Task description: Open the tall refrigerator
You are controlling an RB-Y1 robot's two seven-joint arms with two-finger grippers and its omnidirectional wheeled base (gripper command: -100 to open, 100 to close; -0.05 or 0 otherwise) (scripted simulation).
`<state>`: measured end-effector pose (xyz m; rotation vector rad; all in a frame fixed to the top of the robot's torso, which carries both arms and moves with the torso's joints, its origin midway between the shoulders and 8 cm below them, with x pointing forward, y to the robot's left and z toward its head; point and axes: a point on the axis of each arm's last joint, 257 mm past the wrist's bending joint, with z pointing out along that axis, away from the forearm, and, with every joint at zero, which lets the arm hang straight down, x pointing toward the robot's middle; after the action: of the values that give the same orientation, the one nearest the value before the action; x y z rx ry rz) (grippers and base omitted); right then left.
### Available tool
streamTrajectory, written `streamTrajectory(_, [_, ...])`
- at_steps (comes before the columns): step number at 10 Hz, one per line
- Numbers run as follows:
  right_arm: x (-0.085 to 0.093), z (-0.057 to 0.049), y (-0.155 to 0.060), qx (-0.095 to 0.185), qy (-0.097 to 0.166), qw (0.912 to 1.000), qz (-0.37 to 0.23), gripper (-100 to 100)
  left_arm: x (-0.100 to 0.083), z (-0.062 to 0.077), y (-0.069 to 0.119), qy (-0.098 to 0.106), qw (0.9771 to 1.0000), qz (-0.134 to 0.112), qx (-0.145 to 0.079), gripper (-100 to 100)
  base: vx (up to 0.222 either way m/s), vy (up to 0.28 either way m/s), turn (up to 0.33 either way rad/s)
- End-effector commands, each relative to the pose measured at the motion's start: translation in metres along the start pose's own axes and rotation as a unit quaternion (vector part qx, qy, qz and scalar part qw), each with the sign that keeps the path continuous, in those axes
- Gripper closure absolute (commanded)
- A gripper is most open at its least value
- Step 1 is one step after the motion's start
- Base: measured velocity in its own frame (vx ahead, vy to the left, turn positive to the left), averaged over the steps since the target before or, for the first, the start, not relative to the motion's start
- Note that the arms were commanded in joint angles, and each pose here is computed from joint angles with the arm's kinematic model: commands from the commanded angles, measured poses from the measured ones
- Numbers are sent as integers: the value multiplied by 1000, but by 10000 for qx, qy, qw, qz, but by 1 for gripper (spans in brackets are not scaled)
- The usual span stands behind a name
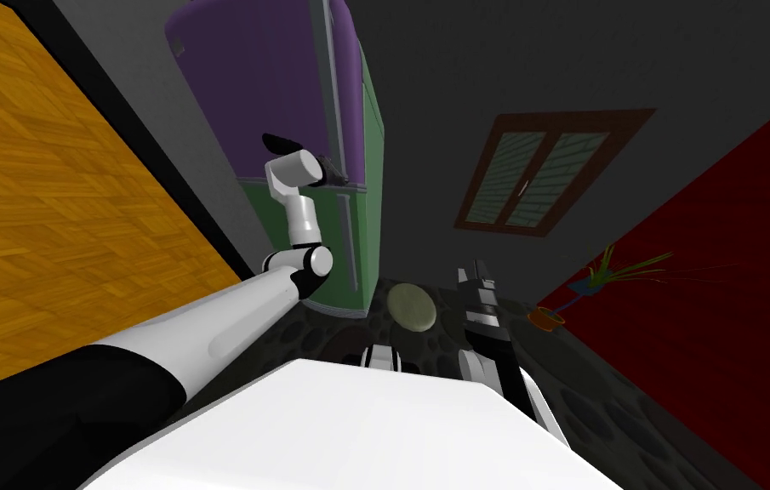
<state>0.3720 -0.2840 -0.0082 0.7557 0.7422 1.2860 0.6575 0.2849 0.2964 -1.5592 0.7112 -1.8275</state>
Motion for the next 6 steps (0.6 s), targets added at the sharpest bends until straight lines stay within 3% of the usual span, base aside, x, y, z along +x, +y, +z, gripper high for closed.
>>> streamTrajectory(1, [0,0,0,0,0,10000,0,0,0,9,8,-218,9995,-17,-225,-100,-33,2,29])
streamTrajectory(6, [0,0,0,0,0,10000,0,0,-8,14,-9,-529,9982,-17,-272,-100,-26,-3,15])
